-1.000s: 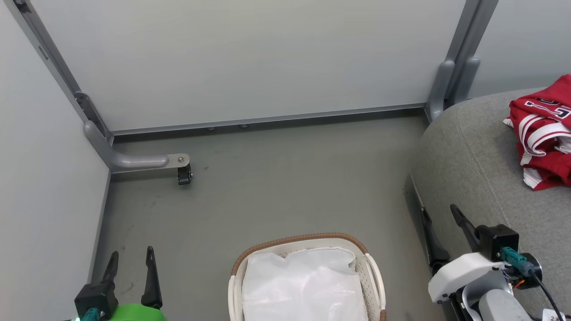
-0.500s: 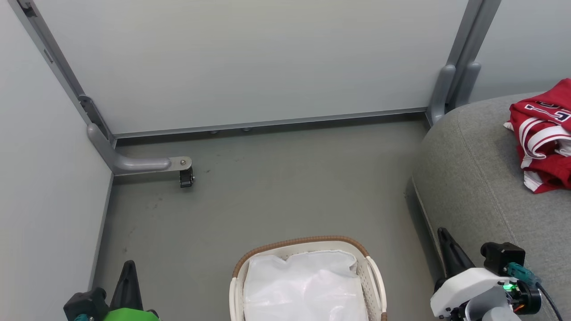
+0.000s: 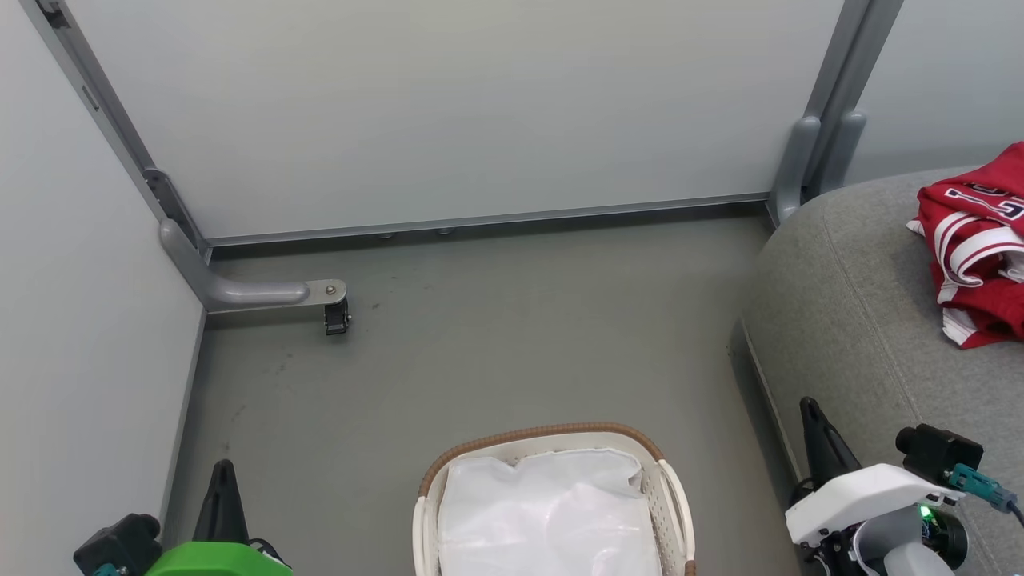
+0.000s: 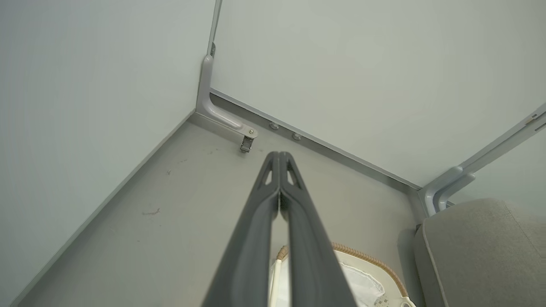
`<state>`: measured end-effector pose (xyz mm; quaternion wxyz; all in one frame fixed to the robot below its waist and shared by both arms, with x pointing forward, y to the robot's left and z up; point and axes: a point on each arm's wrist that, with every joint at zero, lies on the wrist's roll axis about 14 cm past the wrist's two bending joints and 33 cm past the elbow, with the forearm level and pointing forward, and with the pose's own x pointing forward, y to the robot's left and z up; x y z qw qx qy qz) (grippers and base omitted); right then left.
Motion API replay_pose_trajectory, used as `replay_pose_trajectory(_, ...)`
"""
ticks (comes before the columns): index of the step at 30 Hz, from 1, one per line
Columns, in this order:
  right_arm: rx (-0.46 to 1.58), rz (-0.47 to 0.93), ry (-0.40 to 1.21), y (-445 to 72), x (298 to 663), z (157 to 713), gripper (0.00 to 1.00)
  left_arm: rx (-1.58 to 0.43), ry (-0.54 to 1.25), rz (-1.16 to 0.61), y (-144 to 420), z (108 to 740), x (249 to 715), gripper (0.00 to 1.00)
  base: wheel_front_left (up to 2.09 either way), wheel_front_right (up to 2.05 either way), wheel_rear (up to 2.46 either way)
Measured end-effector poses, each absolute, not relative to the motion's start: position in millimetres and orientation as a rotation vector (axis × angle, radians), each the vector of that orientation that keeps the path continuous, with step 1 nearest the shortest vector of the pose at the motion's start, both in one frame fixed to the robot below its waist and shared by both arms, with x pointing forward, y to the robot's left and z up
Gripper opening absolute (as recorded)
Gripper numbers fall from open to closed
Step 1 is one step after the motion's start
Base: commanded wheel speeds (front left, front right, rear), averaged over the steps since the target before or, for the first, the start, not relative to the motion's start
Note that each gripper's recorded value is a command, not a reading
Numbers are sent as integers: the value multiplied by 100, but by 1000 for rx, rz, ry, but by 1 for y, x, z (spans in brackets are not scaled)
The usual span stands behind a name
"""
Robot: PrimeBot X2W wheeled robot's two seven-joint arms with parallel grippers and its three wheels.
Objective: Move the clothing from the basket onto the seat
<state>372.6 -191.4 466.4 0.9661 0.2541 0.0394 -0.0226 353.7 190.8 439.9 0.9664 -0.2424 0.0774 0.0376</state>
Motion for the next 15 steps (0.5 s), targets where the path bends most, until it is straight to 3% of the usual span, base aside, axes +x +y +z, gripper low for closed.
replay_pose_trajectory(15, 736, -77, 74, -197, 376, 471, 0, -720, 137, 105, 194, 450, 362, 0, 0, 0, 0)
